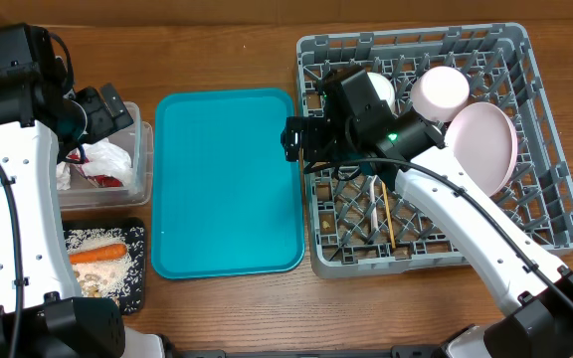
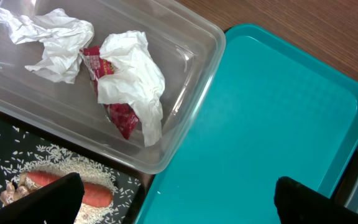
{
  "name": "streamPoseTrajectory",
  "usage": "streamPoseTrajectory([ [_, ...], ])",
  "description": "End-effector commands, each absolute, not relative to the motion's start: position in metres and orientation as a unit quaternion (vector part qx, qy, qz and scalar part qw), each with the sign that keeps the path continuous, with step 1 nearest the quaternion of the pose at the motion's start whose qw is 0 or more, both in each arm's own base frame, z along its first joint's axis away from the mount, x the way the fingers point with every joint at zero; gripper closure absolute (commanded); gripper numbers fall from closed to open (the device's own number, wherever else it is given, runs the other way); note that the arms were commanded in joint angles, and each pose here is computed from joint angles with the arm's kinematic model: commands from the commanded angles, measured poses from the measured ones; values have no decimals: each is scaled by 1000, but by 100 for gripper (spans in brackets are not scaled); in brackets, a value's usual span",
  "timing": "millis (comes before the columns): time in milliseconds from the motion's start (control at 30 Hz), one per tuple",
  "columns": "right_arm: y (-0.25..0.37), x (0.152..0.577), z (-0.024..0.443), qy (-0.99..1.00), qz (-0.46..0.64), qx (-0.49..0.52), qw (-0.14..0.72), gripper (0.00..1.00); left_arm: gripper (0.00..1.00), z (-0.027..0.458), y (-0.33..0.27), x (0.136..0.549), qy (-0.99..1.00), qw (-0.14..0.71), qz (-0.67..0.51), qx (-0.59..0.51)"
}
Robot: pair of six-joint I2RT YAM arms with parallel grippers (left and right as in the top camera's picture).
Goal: Sort waste into correct bins and load items into the dishwasher
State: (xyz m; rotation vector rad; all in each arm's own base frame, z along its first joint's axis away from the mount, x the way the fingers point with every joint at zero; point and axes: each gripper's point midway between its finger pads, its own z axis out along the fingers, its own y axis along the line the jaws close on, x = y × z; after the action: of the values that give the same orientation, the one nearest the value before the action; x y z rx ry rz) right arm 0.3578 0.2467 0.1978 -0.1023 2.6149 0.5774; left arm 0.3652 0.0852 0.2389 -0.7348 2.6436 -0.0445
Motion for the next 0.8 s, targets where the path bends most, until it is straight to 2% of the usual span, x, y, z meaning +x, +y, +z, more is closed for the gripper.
streamPoseTrajectory([
  [0,239,362,207,947,197,-29,252,0,0,252,85,367,939,216,-18,-265],
  [267,234,361,201,952,181,-26,246,0,0,252,85,367,939,216,-18,-265],
  [400,252,381,224,926,224,-37,300,0,0,252,85,367,939,216,-18,-265],
  [500,289,398,270,867,313,-106,372,0,0,252,85,367,939,216,-18,-265],
  [533,300,405,300,831,340,-132,420,0,0,252,85,367,939,217,-18,-265],
  [633,304,401,349,778,350,-167,493,0,0,252,85,367,939,216,-18,-265],
  [767,279,386,397,750,335,-163,547,0,0,252,85,367,939,216,-18,-265],
])
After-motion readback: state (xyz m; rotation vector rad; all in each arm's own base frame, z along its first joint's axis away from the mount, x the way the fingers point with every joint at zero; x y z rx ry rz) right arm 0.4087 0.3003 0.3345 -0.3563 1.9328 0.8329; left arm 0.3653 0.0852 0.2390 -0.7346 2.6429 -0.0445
